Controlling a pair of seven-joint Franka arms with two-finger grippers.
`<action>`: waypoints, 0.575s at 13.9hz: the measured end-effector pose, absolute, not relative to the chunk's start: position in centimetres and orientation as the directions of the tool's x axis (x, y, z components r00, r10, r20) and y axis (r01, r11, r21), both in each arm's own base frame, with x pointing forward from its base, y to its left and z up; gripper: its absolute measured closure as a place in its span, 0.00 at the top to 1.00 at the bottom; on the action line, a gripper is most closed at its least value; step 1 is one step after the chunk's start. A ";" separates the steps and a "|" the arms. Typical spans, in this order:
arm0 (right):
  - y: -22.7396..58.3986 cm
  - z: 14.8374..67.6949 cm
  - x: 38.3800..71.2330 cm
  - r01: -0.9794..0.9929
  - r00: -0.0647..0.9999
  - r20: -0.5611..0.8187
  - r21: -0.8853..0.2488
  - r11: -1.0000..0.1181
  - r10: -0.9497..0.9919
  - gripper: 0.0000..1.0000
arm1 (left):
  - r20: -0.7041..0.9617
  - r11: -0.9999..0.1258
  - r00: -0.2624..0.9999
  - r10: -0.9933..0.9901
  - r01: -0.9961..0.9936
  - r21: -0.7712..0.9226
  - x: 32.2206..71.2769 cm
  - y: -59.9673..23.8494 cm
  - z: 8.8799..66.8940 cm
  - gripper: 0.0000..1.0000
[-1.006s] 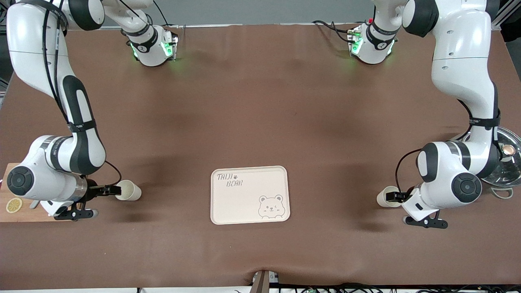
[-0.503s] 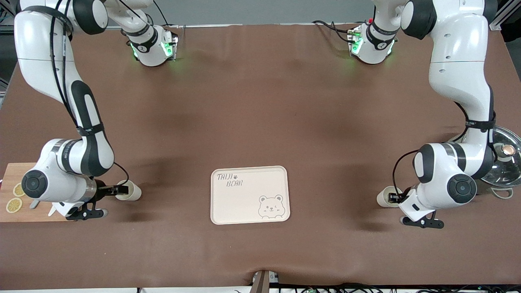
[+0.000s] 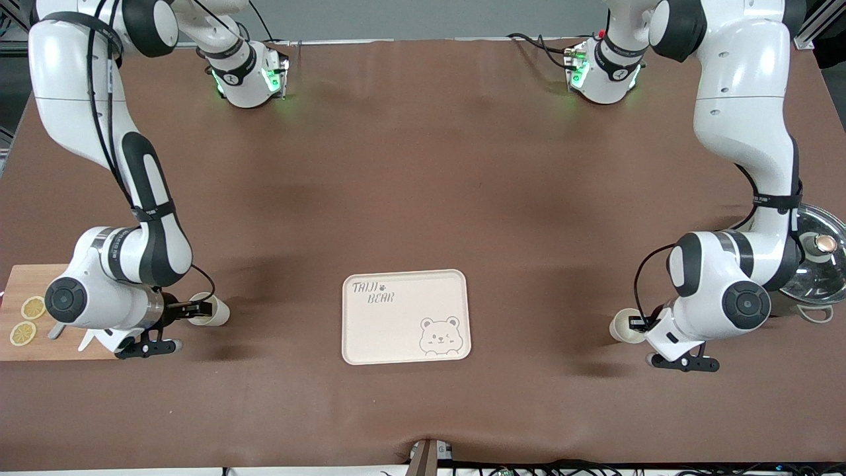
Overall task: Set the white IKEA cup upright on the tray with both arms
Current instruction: 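Grasp the cup rims with the right gripper while the left gripper grasps its cup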
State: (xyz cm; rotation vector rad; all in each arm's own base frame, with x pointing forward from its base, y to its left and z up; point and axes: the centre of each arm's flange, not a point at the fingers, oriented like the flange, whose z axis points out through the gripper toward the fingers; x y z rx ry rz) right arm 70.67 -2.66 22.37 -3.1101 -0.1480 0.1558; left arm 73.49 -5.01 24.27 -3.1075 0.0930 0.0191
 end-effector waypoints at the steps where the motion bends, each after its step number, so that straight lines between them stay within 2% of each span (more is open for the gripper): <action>1: -2.6 22.4 70.7 0.094 0.990 -0.098 -0.029 -0.995 0.097 0.72 | -0.003 -0.999 0.999 -0.044 -0.044 -0.032 73.6 -5.6 24.8 0.04; 3: -2.6 22.4 70.7 0.095 0.990 -0.098 -0.029 -0.995 0.097 0.53 | 0.021 -1.000 1.000 -0.011 -0.010 -0.029 73.8 -6.7 26.1 0.04; 4: -2.6 22.4 70.7 0.095 0.990 -0.098 -0.029 -0.995 0.097 0.46 | 0.032 -1.000 0.999 0.008 0.009 -0.027 73.8 -7.4 26.9 0.04; 5: -2.6 22.4 70.7 0.095 0.990 -0.098 -0.029 -0.995 0.098 0.45 | 0.043 -0.999 0.999 0.031 0.032 -0.024 73.8 -8.2 27.7 0.04; 7: -2.6 22.4 70.7 0.095 0.990 -0.098 -0.029 -0.995 0.098 0.25 | 0.055 -0.995 0.993 0.100 0.102 -0.016 73.7 -10.0 28.5 0.04; 8: -2.6 22.4 70.7 0.095 0.990 -0.098 -0.029 -0.995 0.098 0.25 | 0.057 -0.991 0.989 0.135 0.136 -0.012 73.5 -11.0 28.6 0.04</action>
